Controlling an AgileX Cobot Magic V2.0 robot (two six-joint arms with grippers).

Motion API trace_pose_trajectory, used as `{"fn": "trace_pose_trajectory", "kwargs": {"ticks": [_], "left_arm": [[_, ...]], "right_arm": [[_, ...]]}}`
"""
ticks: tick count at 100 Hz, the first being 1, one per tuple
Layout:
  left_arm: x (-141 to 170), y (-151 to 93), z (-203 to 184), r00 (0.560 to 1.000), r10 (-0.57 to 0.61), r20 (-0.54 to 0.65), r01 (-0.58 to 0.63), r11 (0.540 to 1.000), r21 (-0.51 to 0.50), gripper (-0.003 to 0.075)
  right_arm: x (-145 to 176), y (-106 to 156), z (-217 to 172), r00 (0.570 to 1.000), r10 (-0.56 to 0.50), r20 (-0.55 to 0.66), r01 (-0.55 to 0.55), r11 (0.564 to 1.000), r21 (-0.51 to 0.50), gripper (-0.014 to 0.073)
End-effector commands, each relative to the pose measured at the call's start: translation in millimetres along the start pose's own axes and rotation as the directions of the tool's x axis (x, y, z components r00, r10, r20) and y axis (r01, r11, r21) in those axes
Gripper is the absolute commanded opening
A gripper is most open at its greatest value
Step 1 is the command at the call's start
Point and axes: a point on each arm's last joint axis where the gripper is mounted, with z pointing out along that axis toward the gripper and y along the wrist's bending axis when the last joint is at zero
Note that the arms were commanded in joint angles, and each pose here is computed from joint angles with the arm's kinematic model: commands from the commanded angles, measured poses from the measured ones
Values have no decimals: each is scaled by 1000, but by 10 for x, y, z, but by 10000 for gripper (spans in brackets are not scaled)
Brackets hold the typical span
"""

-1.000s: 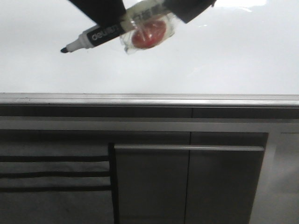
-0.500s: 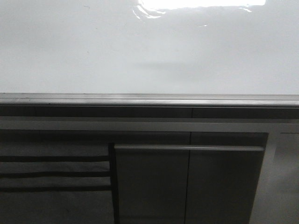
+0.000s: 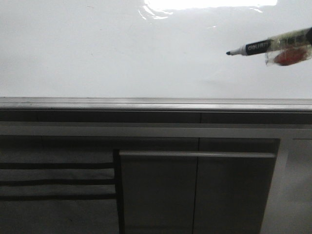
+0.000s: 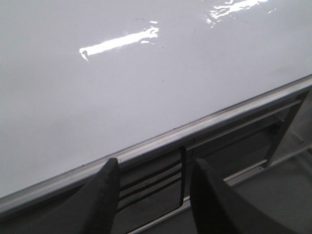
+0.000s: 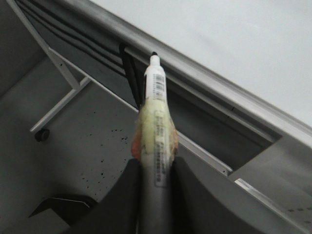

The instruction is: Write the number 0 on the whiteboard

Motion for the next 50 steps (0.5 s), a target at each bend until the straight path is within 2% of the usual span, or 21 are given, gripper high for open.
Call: {"fn": "trace_pose_trajectory", "kwargs": {"ticks": [1, 29, 39, 50], "left_arm": [[-143, 18, -44, 993, -35, 114, 36, 999, -11, 316], [-143, 18, -44, 993, -35, 114, 36, 999, -11, 316], [-143, 18, -44, 993, -35, 114, 36, 999, -11, 316], [-143, 18, -44, 993, -35, 114, 36, 999, -11, 316]], "right_arm": [[-107, -34, -25, 998, 20, 63, -21, 1000, 21, 26], [-178, -101, 14, 992, 28, 124, -37, 997, 68, 26], [-231, -99, -4, 984, 60, 169, -71, 996, 59, 26], [-295, -102, -15, 985, 47, 164, -56, 997, 51, 26]]}}
